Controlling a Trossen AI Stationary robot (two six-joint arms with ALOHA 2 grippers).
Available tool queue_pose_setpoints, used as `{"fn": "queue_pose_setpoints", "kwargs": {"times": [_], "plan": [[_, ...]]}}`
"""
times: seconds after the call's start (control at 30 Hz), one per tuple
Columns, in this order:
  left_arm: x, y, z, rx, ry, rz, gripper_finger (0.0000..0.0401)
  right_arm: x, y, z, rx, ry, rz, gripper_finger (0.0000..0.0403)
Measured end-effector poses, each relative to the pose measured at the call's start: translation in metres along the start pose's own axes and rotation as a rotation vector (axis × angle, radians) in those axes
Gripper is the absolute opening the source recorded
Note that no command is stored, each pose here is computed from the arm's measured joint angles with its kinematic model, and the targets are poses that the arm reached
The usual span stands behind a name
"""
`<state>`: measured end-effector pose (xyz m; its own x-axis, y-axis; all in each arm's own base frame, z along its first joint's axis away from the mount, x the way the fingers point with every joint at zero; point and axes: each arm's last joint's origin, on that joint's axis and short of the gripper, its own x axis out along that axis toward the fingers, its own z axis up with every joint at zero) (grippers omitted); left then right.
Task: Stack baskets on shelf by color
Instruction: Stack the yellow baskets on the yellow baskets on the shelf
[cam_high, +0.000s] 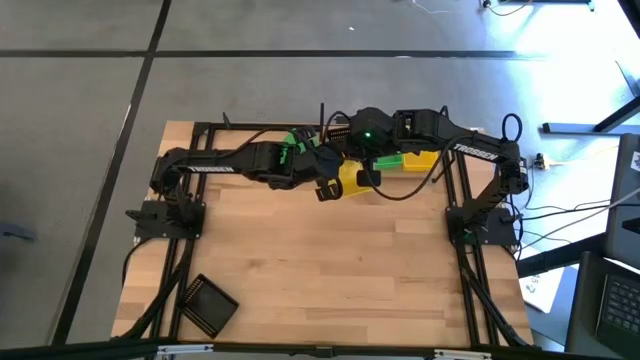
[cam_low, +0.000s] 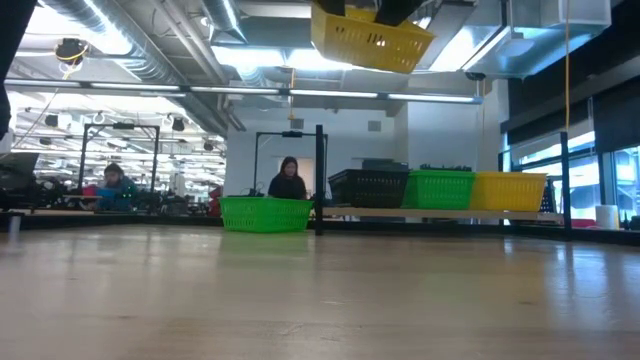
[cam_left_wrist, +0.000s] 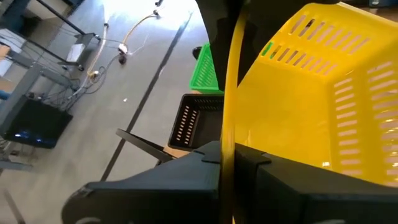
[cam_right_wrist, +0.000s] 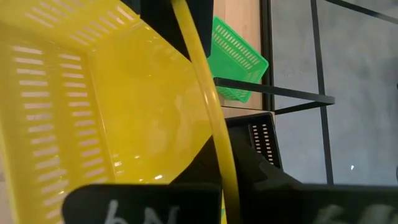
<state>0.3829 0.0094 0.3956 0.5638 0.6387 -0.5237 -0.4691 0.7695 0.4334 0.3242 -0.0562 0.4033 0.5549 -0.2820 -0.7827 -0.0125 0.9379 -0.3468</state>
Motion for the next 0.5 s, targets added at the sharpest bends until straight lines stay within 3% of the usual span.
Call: {"fn": "queue_pose_setpoints", "kwargs": {"times": [0.5], "plan": [[0.002, 0.0002, -0.0001, 0.005, 0.004, -0.018, 0.0015, -0.0003, 0.0001, 0.0, 0.001, -0.001, 0.0, 0.0002]]}}
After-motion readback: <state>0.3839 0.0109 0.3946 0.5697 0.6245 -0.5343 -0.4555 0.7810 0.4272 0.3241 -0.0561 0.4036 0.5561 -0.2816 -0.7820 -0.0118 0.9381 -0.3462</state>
